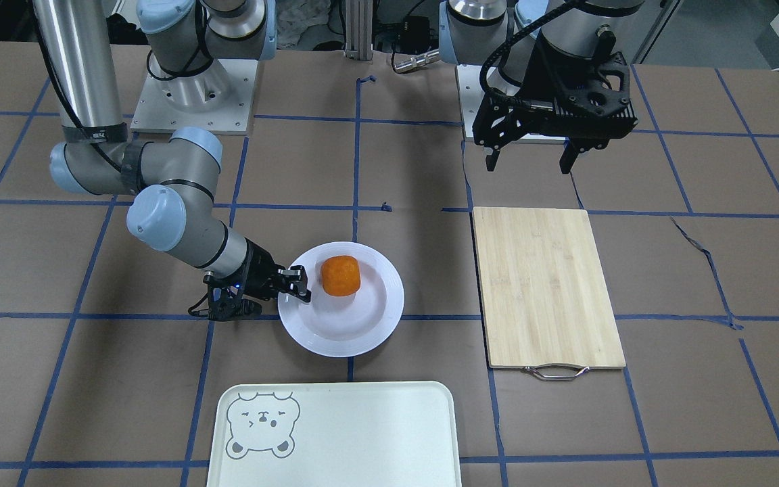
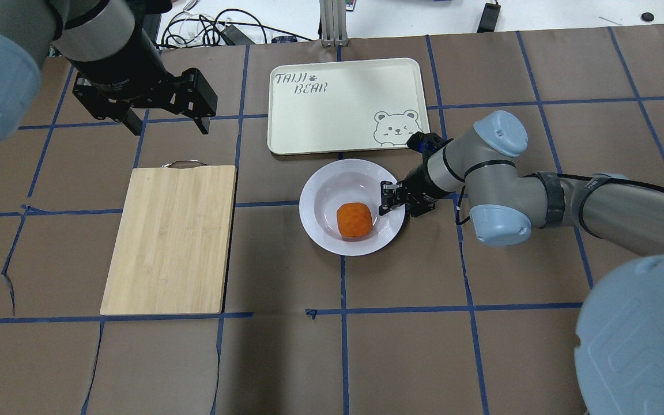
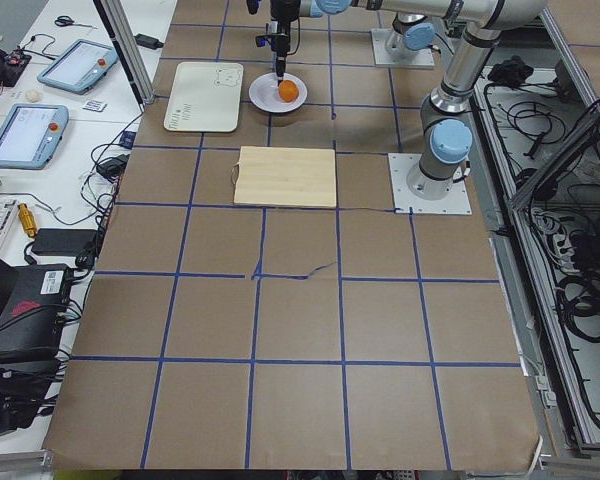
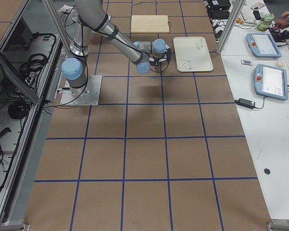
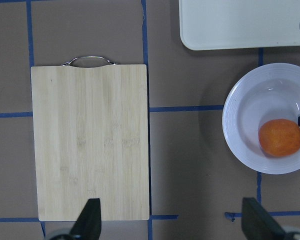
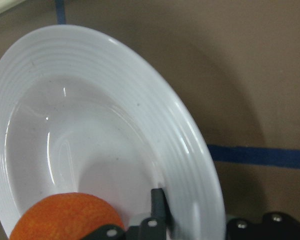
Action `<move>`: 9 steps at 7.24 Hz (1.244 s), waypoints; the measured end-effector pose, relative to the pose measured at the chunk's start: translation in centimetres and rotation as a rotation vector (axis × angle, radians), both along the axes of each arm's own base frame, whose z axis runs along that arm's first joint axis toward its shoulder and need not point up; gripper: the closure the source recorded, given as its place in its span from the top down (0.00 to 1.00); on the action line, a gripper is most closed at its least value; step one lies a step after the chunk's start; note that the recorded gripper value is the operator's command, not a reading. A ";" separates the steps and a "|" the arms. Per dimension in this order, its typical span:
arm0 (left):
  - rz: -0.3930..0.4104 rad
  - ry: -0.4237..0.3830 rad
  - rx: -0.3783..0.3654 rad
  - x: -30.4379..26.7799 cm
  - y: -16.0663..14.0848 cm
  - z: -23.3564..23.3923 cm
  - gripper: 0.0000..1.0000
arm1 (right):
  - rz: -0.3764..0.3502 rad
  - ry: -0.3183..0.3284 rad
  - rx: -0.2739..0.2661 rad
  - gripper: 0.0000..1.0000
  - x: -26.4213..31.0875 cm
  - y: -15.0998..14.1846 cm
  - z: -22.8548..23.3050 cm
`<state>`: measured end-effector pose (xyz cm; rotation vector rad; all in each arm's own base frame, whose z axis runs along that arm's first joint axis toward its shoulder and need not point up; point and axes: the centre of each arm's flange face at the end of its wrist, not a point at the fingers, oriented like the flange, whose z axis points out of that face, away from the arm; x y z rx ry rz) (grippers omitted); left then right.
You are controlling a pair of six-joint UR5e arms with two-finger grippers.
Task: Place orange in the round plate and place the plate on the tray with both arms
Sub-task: 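Close the right gripper on the bowl rim and lift it, then carry the bowl with the right gripper onto the bear tray and lower it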
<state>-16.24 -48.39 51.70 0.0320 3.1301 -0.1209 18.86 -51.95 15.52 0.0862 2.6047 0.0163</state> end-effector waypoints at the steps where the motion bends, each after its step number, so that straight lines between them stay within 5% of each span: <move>1: 0.000 -0.001 0.000 0.0 0.0 0.0 1.00 | -0.004 0.000 0.001 0.07 0.0 0.0 0.1; 6: 0.002 0.000 0.002 -0.1 -0.1 -0.1 1.00 | -0.062 -0.004 -0.040 0.04 -0.1 -2.6 3.6; 9: 0.003 -0.001 0.001 -0.1 -0.1 -0.1 1.00 | -0.143 -0.023 -0.073 0.04 -0.3 -7.1 7.8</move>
